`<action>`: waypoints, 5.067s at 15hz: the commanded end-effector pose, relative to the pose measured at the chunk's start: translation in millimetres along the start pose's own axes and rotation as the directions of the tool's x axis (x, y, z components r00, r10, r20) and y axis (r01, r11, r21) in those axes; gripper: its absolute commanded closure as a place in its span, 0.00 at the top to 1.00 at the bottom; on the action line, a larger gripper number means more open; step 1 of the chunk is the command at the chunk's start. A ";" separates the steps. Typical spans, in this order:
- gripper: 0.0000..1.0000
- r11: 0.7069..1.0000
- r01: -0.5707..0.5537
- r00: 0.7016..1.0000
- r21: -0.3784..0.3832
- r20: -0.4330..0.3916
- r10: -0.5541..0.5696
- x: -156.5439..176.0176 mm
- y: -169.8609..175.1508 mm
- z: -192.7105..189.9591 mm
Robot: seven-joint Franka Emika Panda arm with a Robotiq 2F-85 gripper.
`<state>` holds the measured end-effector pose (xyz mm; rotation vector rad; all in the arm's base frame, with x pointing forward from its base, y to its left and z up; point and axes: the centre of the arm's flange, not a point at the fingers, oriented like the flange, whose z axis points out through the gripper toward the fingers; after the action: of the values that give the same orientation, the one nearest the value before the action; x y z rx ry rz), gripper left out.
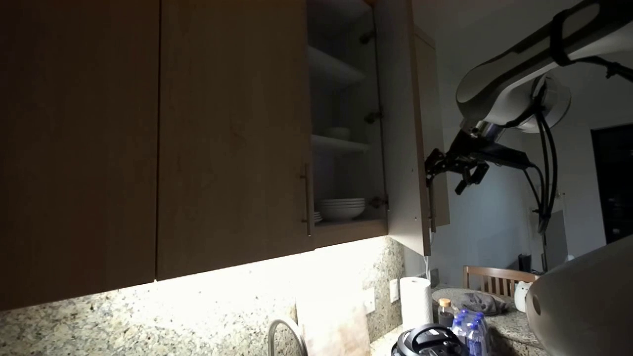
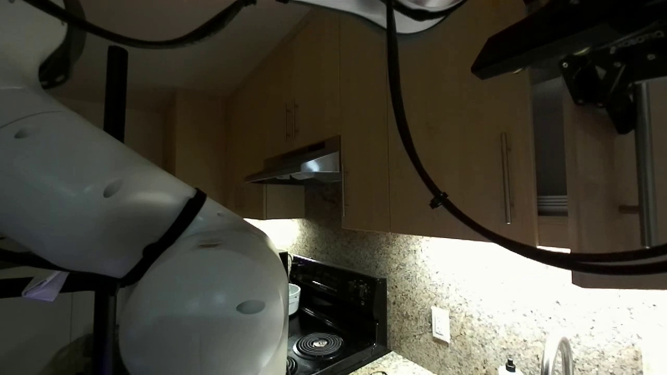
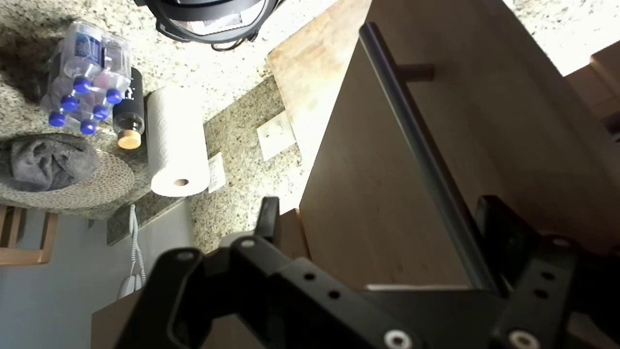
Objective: Open the top right cabinet door
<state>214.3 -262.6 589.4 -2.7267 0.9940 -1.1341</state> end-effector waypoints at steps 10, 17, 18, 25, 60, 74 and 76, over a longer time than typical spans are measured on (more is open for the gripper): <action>1.00 0.968 -0.245 0.968 0.062 -0.035 0.247 47.4 56.5 -53.8; 1.00 0.961 -0.275 0.953 -0.026 -0.142 0.269 49.3 56.5 -75.4; 1.00 0.959 -0.280 0.949 -0.035 -0.160 0.271 50.5 55.8 -80.1; 1.00 0.918 -0.388 0.856 -0.079 -0.401 0.327 68.8 35.8 -115.2; 1.00 0.845 0.033 0.976 -0.534 -0.163 -0.141 23.0 105.7 -118.8; 1.00 0.850 0.271 0.945 -0.451 -0.041 -0.324 28.1 103.0 -101.0; 1.00 0.850 0.271 0.945 -0.451 -0.041 -0.324 28.1 103.1 -101.1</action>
<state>107.4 -339.4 655.1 -3.3096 0.9632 -1.2534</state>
